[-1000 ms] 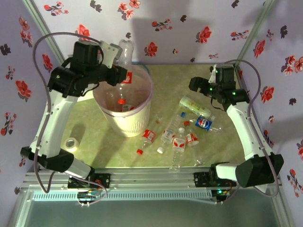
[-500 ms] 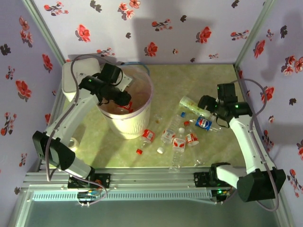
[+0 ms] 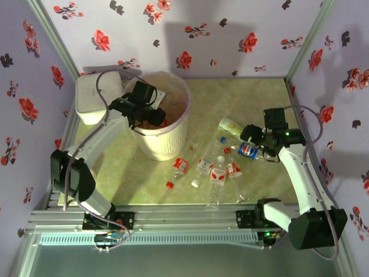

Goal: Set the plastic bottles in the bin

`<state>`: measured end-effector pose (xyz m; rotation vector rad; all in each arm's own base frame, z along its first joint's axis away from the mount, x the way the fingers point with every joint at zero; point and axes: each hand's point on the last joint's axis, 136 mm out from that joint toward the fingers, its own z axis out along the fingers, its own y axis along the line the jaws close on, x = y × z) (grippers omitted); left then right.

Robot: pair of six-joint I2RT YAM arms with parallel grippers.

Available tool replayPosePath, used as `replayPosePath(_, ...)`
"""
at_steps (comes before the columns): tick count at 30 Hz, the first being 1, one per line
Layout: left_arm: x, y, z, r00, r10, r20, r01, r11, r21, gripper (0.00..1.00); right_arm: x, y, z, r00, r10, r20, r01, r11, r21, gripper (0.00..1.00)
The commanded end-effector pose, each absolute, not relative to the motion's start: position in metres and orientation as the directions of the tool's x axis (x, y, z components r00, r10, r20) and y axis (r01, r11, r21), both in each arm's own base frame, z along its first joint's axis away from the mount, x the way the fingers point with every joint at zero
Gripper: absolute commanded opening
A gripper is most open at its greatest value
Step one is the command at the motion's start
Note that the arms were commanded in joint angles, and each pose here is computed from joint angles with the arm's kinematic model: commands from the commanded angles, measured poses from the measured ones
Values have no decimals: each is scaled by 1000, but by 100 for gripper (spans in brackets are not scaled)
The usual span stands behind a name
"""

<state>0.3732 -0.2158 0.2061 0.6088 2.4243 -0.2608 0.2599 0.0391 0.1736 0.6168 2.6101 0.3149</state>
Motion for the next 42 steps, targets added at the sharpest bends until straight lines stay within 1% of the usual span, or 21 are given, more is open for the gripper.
replayPosePath(1,377,-204,161,-783,346,-517,406,914,-2,35,223,53,144,-884,425,-197,361,886,293,89)
replayPosePath(2,378,-204,166,-779,345,-524,405,914,-1,37,217,58,138,-894,416,-167,357,885,298,86)
replayPosePath(4,378,-205,178,-770,344,-538,408,913,-1,43,207,69,128,-912,393,-119,341,886,316,80)
replayPosePath(6,377,-204,194,-758,346,-554,413,911,4,57,198,87,120,-935,347,-73,303,888,347,74)
replayPosePath(7,377,-203,201,-751,346,-562,414,910,7,63,193,95,116,-945,323,-53,285,892,352,74)
replayPosePath(9,378,-203,217,-734,347,-583,418,908,14,78,182,109,107,-963,270,-17,247,904,349,74)
replayPosePath(11,377,-203,232,-718,346,-604,423,906,17,91,176,112,98,-967,253,8,241,912,332,75)
replayPosePath(13,377,-203,247,-699,345,-626,430,903,18,98,176,108,92,-967,254,5,244,922,301,79)
replayPosePath(14,376,-204,254,-689,348,-636,436,900,21,100,178,105,90,-967,254,-1,243,927,285,82)
replayPosePath(17,370,-205,279,-651,357,-670,456,889,32,100,184,101,84,-969,245,-13,234,940,248,90)
replayPosePath(19,365,-204,295,-630,356,-690,465,885,32,100,190,99,82,-972,236,-21,225,947,229,92)
replayPosePath(23,351,-201,325,-590,341,-732,474,880,29,100,201,98,71,-972,233,-31,222,954,202,92)
replayPosePath(26,339,-197,344,-563,319,-762,474,880,19,100,208,99,61,-971,239,-21,231,952,201,90)
replayPosePath(30,322,-193,360,-535,290,-793,475,880,0,100,223,101,52,-958,284,-47,265,934,240,85)
replayPosePath(33,314,-190,368,-519,268,-812,473,881,-12,100,227,97,47,-954,296,-55,276,933,231,82)
replayPosePath(35,311,-189,371,-512,257,-820,471,882,-17,100,228,93,45,-954,293,-59,275,937,216,80)
replayPosePath(38,310,-189,371,-509,248,-824,470,882,-24,100,230,88,45,-952,297,-73,277,938,208,74)
replayPosePath(40,312,-191,370,-508,242,-826,468,883,-29,100,232,87,46,-949,304,-87,281,936,212,73)
replayPosePath(42,313,-195,371,-503,240,-830,473,881,-32,100,234,86,50,-945,311,-98,285,934,216,68)
